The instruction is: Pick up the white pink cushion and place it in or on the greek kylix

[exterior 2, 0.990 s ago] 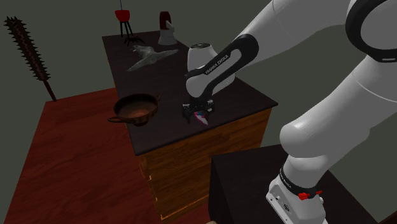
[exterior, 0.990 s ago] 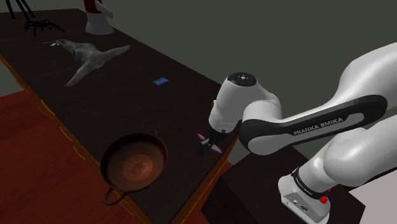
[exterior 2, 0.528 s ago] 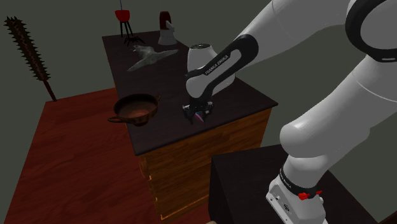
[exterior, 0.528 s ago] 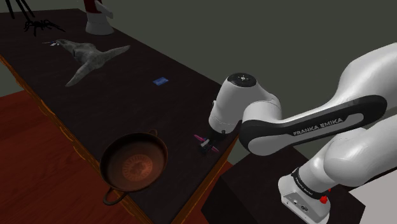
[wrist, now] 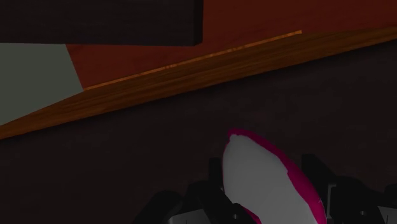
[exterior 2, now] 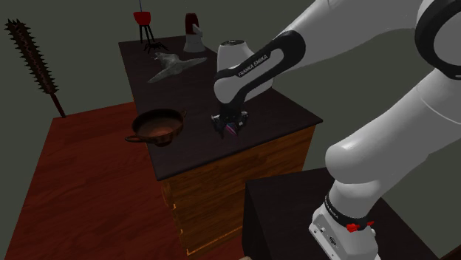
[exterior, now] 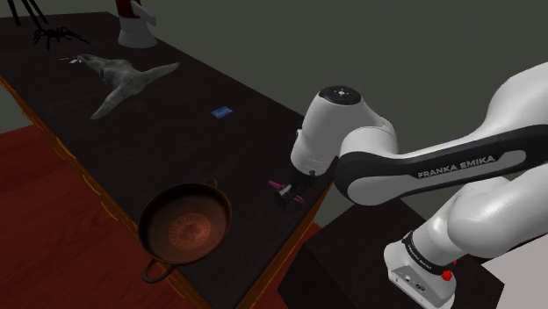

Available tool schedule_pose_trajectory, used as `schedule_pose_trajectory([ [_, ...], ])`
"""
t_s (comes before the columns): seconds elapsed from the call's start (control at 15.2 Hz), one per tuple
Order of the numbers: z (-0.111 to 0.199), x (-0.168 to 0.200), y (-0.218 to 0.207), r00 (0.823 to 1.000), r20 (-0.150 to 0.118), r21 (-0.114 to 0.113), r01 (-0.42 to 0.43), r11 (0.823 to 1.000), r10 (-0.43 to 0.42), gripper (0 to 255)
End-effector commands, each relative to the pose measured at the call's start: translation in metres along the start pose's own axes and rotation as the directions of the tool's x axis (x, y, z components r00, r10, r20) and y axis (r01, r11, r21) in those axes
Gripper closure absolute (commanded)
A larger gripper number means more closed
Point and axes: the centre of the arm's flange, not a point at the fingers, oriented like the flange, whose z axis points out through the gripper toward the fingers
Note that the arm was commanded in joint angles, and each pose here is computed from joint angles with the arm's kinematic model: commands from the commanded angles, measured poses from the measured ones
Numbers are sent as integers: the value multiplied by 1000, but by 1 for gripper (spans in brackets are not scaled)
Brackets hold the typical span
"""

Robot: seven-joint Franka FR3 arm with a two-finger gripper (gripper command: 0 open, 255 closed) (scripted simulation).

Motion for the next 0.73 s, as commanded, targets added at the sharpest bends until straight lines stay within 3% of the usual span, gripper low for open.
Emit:
schedule_pose_trajectory([
  [0.0,-12,0,-1,1000,0,0,0,1000,0,255],
  [0.66,-65,4,-2,1000,0,0,0,1000,0,255],
])
